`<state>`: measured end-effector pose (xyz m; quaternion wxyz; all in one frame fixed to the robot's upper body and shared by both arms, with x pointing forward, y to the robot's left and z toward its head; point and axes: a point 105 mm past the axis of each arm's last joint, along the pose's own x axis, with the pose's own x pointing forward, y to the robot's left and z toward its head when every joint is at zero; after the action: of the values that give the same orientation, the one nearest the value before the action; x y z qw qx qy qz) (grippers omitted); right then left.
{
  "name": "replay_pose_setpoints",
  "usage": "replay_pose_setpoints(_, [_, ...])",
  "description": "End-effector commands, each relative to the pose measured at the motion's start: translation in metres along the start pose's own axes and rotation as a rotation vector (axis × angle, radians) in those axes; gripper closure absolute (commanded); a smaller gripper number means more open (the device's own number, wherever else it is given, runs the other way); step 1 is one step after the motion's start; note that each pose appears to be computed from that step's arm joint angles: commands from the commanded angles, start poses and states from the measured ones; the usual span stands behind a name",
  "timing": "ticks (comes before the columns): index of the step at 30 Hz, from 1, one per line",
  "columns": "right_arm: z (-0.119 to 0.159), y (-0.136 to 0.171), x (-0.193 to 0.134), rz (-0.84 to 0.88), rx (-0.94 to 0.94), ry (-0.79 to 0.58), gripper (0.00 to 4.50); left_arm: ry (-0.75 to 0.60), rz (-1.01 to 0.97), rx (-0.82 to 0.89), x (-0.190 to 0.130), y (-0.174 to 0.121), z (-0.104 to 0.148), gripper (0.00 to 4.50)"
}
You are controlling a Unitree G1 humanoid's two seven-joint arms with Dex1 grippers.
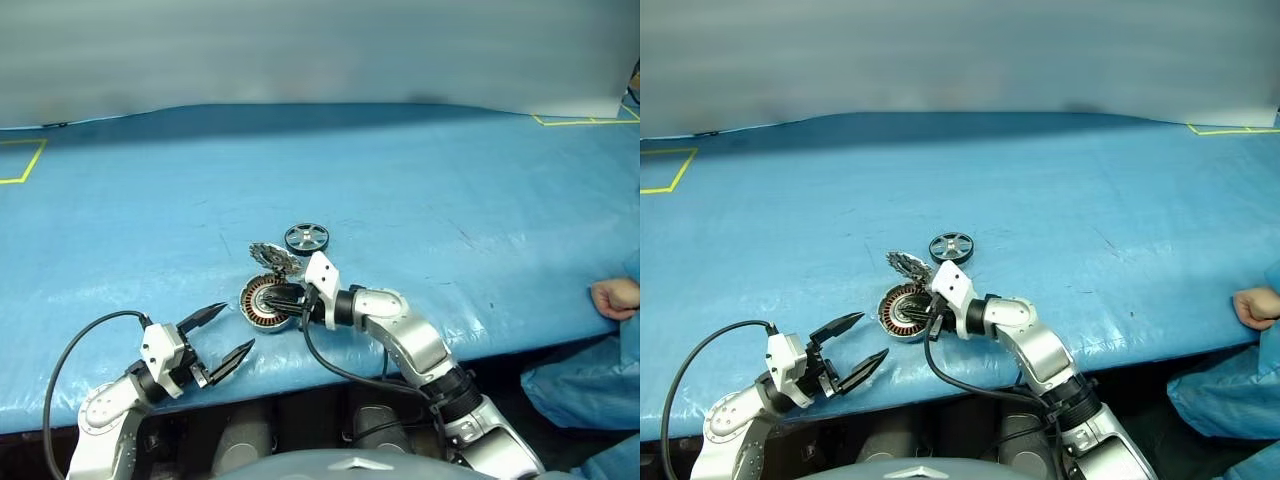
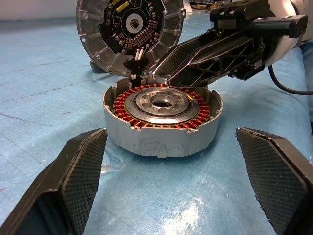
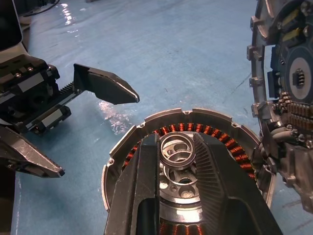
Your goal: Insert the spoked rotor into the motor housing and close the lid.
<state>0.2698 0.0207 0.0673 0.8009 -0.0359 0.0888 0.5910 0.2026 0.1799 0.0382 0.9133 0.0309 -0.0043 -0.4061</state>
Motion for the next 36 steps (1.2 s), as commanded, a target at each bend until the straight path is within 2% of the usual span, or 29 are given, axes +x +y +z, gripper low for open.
replay_pose_setpoints(1, [0.005,-0.001,0.004,-0.001,-0.037,-0.013,3.84,-0.021,-0.006,0.026,0.004,-0.002,0.005,0.00])
replay_pose_setpoints(35, [-0.008,0.001,0.006,0.014,-0.072,0.051,3.84,-0.014,0.028,0.037,0.003,0.001,-0.001,0.00])
replay_pose_setpoints(36, [-0.007,0.001,0.006,0.015,-0.078,0.048,3.10,-0.014,0.028,0.037,0.003,0.001,-0.001,0.00])
